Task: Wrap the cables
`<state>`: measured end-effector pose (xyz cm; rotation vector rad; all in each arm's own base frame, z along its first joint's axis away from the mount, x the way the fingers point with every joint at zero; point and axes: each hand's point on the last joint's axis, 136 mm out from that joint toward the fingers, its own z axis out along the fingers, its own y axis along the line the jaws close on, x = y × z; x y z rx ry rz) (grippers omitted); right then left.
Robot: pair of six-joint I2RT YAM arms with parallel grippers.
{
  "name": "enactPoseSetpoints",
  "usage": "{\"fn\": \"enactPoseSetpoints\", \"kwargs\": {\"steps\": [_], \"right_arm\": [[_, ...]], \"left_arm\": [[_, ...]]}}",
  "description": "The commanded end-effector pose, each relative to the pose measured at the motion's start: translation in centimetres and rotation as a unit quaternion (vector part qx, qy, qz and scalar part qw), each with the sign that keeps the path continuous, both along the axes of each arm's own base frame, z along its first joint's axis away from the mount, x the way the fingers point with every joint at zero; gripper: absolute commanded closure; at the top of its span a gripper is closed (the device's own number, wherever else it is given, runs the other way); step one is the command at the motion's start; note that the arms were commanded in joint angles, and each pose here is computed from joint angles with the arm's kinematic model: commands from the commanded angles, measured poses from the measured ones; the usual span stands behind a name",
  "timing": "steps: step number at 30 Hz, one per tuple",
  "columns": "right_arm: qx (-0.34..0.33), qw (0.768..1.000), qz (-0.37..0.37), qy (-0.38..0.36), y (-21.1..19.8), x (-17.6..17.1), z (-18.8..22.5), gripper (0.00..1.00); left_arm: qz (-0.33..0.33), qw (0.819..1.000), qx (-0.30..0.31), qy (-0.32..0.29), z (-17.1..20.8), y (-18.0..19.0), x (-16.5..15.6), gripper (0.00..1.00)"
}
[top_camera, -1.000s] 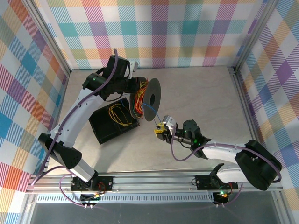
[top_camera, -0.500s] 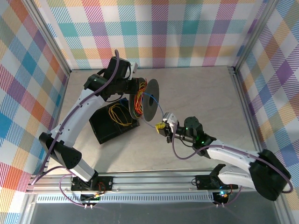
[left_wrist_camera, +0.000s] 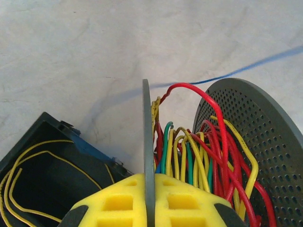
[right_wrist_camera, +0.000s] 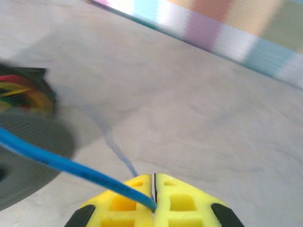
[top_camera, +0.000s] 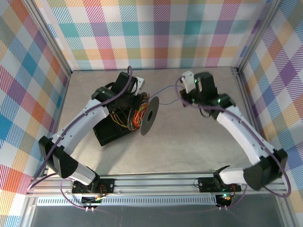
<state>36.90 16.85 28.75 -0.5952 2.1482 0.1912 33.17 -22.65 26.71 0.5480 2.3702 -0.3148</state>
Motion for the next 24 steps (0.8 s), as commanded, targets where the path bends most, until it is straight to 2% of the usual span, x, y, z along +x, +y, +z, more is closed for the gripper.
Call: {"fn": "enactPoseSetpoints", "kwargs": {"steps": [1, 7, 15, 17, 24], "right_arm": [[-0.009, 0.995, -0.067, 0.078, -4.4, 1.5, -0.6, 1.0], [-0.006, 0.992, -0.074, 0.104, -4.9, 5.3, -2.2, 1.0], [0.0, 0.975, -0.107, 0.196, -5.9, 6.5, -11.3, 1.0], [0.004, 0.972, -0.107, 0.208, -5.9, 6.2, -12.4, 1.0], [0.09, 0.98, -0.049, 0.172, -3.0, 4.7, -9.2, 1.0]], "left_arm": [[-0.065, 0.993, -0.064, -0.07, 5.7, -1.1, -2.5, 1.0], [-0.106, 0.987, -0.111, -0.056, 6.5, -1.7, -5.2, 1.0], [-0.123, 0.973, -0.187, -0.062, 9.3, -2.3, -6.4, 1.0], [-0.116, 0.97, -0.203, -0.066, 10.0, -2.0, -6.3, 1.0], [-0.075, 0.955, -0.275, -0.077, 12.8, -0.5, -5.0, 1.0]]}}
